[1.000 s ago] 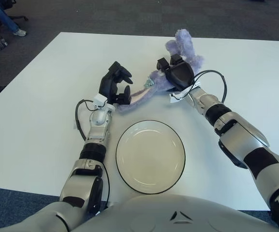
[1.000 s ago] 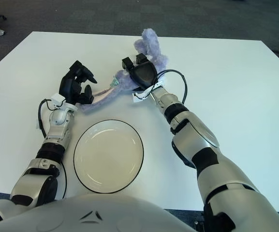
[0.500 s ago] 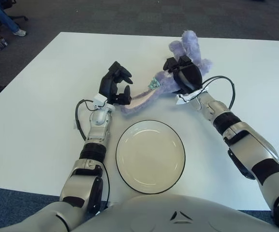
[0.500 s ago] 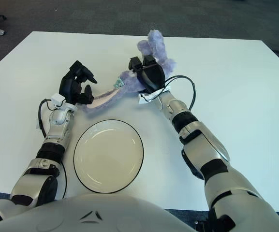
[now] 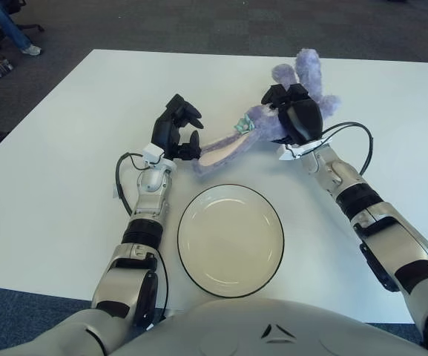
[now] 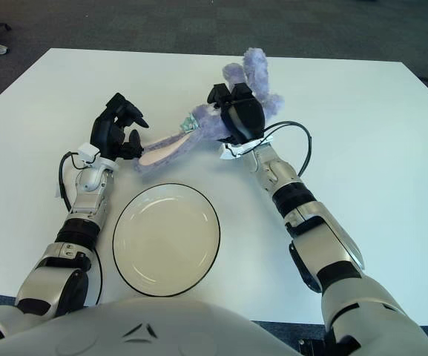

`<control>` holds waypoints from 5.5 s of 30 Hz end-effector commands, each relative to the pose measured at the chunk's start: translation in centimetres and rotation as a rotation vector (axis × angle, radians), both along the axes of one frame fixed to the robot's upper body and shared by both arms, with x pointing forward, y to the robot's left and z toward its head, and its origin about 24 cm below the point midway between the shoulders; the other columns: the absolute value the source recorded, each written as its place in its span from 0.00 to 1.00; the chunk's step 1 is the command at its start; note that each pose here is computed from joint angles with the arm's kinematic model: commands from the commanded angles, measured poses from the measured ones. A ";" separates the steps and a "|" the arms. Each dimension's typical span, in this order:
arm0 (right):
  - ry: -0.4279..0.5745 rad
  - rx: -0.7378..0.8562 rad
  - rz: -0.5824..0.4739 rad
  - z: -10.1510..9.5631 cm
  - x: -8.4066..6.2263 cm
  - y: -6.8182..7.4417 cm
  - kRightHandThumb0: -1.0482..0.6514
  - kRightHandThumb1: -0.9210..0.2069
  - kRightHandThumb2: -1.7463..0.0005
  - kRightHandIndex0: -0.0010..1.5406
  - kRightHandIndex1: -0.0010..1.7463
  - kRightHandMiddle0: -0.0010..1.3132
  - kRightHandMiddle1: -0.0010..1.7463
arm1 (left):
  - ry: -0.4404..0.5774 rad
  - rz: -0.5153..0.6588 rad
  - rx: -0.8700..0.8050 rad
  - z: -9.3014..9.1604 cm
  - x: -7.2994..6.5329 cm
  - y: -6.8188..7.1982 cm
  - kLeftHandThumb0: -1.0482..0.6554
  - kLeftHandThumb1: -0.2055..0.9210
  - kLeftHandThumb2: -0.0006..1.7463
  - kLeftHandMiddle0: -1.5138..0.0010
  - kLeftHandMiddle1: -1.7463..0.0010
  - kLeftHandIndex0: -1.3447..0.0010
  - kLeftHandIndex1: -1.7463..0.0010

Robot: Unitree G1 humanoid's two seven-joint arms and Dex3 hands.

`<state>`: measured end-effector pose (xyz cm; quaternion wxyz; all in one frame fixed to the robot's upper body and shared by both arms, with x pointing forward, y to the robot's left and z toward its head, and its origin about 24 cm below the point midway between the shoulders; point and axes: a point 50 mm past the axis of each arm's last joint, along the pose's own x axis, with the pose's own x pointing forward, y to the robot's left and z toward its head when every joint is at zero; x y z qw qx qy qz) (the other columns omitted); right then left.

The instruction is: Put the doll into the plate.

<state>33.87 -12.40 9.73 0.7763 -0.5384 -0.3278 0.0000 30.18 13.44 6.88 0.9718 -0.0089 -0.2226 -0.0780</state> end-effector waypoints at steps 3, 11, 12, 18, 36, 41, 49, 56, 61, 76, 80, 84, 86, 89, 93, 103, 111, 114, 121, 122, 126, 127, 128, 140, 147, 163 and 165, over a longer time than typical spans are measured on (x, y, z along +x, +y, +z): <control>-0.025 0.054 -0.018 1.1 -0.6 -0.6 0.61 0.66 0.16 0.39 1.00 0.45 0.99 | 0.147 0.025 0.014 -4.2 -2.0 0.1 0.61 0.49 0.74 0.68 0.00 0.65 0.00; -0.037 0.117 -0.017 2.7 -1.8 -1.0 0.61 0.69 0.15 0.41 0.99 0.48 0.97 | 0.145 0.035 0.025 -4.3 -1.9 0.2 0.61 0.51 0.72 0.69 0.00 0.67 0.00; -0.036 0.126 -0.017 2.8 -1.9 -0.9 0.62 0.70 0.14 0.42 0.98 0.49 0.97 | 0.145 0.036 0.025 -4.3 -1.9 0.2 0.61 0.51 0.72 0.70 0.00 0.67 0.00; -0.024 0.175 -0.013 3.3 -2.4 -0.9 0.62 0.71 0.14 0.43 0.97 0.51 0.96 | 0.150 0.042 0.024 -4.4 -1.8 0.1 0.61 0.52 0.72 0.70 0.00 0.67 0.00; 0.030 0.265 0.002 4.9 -4.6 -0.6 0.61 0.72 0.16 0.52 0.98 0.51 0.84 | 0.201 0.087 0.029 -4.8 -1.5 0.1 0.61 0.52 0.72 0.70 0.00 0.67 0.00; 0.063 0.274 0.020 5.1 -5.2 -0.4 0.61 0.72 0.16 0.48 0.95 0.53 0.90 | 0.220 0.101 0.025 -4.8 -1.4 0.1 0.61 0.51 0.73 0.69 0.00 0.67 0.00; 0.139 0.287 0.080 5.1 -6.8 0.5 0.61 0.72 0.15 0.45 0.95 0.53 0.94 | 0.260 0.129 0.006 -5.0 -1.2 0.0 0.61 0.50 0.73 0.69 0.00 0.66 0.00; 0.203 0.273 0.170 5.7 -8.0 0.8 0.61 0.72 0.15 0.45 0.95 0.53 0.94 | 0.270 0.131 -0.012 -4.9 -1.1 -0.2 0.61 0.50 0.73 0.69 0.00 0.66 0.00; 0.229 0.273 0.215 5.9 -9.0 0.9 0.61 0.71 0.15 0.44 0.96 0.52 0.95 | 0.270 0.131 -0.011 -4.9 -1.0 -0.2 0.61 0.50 0.73 0.69 0.00 0.66 0.00; 0.334 0.277 0.317 5.8 -10.9 1.5 0.61 0.66 0.21 0.47 0.99 0.49 0.83 | 0.260 0.126 -0.006 -5.0 -0.9 -0.2 0.61 0.51 0.72 0.69 0.00 0.67 0.00; 0.346 0.275 0.353 5.7 -11.1 1.8 0.61 0.64 0.22 0.46 0.99 0.49 0.83 | 0.259 0.125 -0.006 -5.1 -0.9 -0.2 0.61 0.51 0.72 0.69 0.00 0.67 0.00; 0.358 0.255 0.414 5.7 -11.5 2.2 0.61 0.64 0.22 0.46 1.00 0.48 0.83 | 0.261 0.123 -0.008 -5.2 -0.9 -0.2 0.61 0.51 0.72 0.69 0.00 0.67 0.00; 0.361 0.243 0.438 5.6 -11.7 2.3 0.61 0.64 0.22 0.47 1.00 0.48 0.83 | 0.262 0.123 -0.007 -5.2 -0.9 -0.2 0.61 0.51 0.72 0.69 0.00 0.67 0.00; 0.366 0.230 0.468 5.6 -12.0 2.5 0.61 0.64 0.21 0.47 1.00 0.48 0.84 | 0.265 0.125 -0.004 -5.2 -0.8 -0.1 0.61 0.51 0.72 0.69 0.00 0.67 0.00; 0.383 0.230 0.511 5.5 -12.4 2.7 0.61 0.65 0.22 0.47 1.00 0.49 0.82 | 0.269 0.127 0.007 -5.3 -0.7 -0.1 0.61 0.51 0.72 0.69 0.00 0.67 0.00; 0.388 0.249 0.578 5.2 -13.2 2.8 0.61 0.63 0.19 0.38 1.00 0.44 0.97 | 0.284 0.120 0.013 -5.4 -0.6 -0.1 0.61 0.52 0.72 0.70 0.00 0.67 0.00; 0.372 0.274 0.599 5.2 -13.6 2.9 0.61 0.59 0.20 0.35 1.00 0.41 0.99 | 0.277 0.112 0.008 -5.4 -0.6 -0.2 0.61 0.52 0.72 0.70 0.00 0.67 0.00; 0.372 0.283 0.611 5.0 -13.8 3.0 0.61 0.59 0.21 0.35 1.00 0.41 0.99 | 0.270 0.108 0.013 -5.4 -0.6 -0.2 0.61 0.52 0.72 0.70 0.00 0.67 0.00; 0.371 0.306 0.671 4.6 -14.2 3.4 0.61 0.69 0.16 0.48 1.00 0.47 0.91 | 0.261 0.102 0.019 -5.4 -0.5 -0.2 0.61 0.52 0.72 0.70 0.00 0.67 0.00; 0.366 0.302 0.679 4.6 -14.2 3.4 0.61 0.70 0.15 0.48 1.00 0.46 0.92 | 0.261 0.101 0.019 -5.4 -0.5 -0.2 0.61 0.52 0.72 0.70 0.00 0.67 0.00; 0.339 0.272 0.696 4.7 -14.4 3.4 0.62 0.70 0.13 0.49 1.00 0.43 0.95 | 0.263 0.099 0.014 -5.4 -0.5 -0.3 0.61 0.52 0.72 0.70 0.00 0.67 0.00; 0.333 0.263 0.699 4.7 -14.4 3.4 0.62 0.70 0.13 0.49 1.00 0.42 0.96 | 0.264 0.098 0.013 -5.4 -0.5 -0.3 0.61 0.52 0.72 0.70 0.00 0.67 0.00; 0.327 0.251 0.702 4.7 -14.5 3.4 0.62 0.70 0.13 0.49 1.00 0.41 0.97 | 0.264 0.097 0.011 -5.4 -0.5 -0.3 0.61 0.52 0.72 0.70 0.00 0.67 0.00; 0.329 0.220 0.729 4.3 -15.0 3.4 0.62 0.58 0.23 0.46 0.94 0.32 1.00 | 0.268 0.092 0.005 -5.5 -0.5 -0.3 0.61 0.50 0.73 0.69 0.00 0.66 0.00; 0.306 0.178 0.719 4.3 -15.1 3.4 0.62 0.58 0.28 0.52 0.80 0.35 1.00 | 0.271 0.097 0.008 -5.5 -0.5 -0.3 0.61 0.49 0.74 0.68 0.00 0.65 0.00; 0.291 0.219 0.745 4.0 -15.3 3.9 0.62 0.59 0.23 0.48 0.90 0.33 1.00 | 0.269 0.102 0.026 -5.5 -0.5 -0.2 0.61 0.48 0.75 0.68 0.00 0.65 0.00; 0.277 0.215 0.758 3.9 -15.3 4.1 0.62 0.59 0.24 0.48 0.88 0.33 1.00 | 0.267 0.100 0.028 -5.5 -0.5 -0.2 0.61 0.48 0.75 0.68 0.00 0.65 0.00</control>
